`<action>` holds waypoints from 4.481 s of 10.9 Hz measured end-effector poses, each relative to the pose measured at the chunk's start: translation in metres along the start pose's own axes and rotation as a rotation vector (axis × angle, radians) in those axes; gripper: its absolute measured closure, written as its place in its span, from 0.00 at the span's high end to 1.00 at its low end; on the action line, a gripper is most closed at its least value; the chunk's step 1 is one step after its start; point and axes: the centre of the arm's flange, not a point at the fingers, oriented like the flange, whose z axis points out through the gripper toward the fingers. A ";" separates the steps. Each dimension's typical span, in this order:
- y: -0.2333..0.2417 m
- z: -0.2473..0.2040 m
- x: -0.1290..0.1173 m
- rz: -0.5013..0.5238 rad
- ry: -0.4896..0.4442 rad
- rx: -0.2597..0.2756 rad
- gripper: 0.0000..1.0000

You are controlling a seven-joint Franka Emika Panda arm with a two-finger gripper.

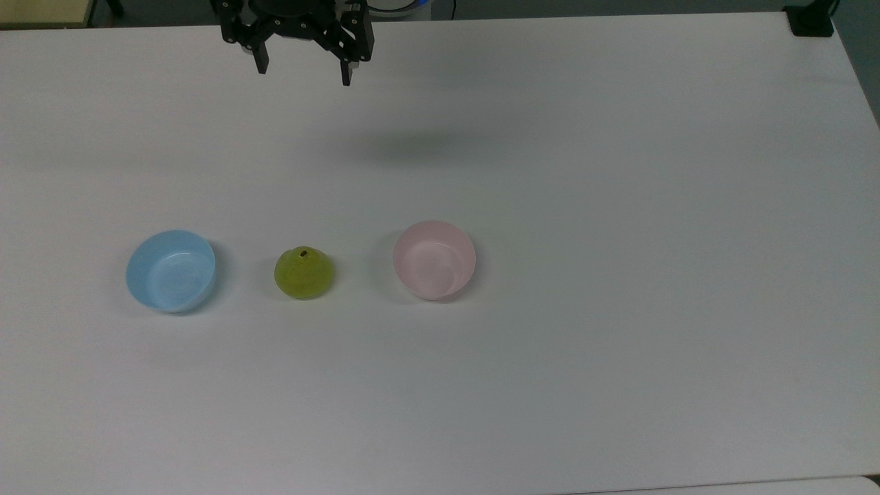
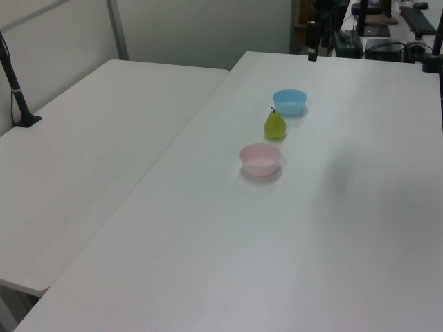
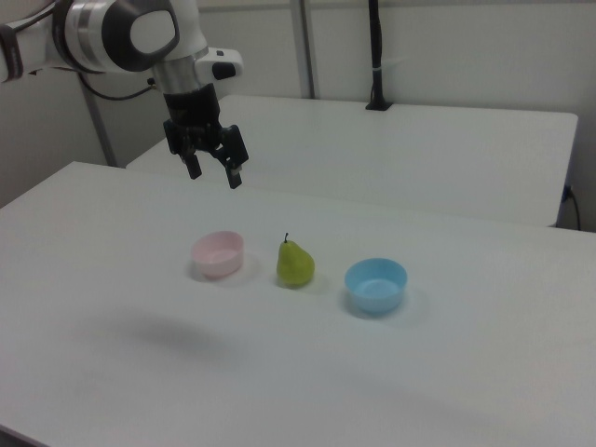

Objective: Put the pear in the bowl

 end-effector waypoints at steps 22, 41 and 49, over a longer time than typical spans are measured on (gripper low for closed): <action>0.014 0.200 0.091 -0.055 0.061 -0.046 1.00; -0.056 0.163 0.090 -0.102 0.116 -0.037 0.78; -0.152 0.198 0.071 -0.150 0.065 -0.033 0.78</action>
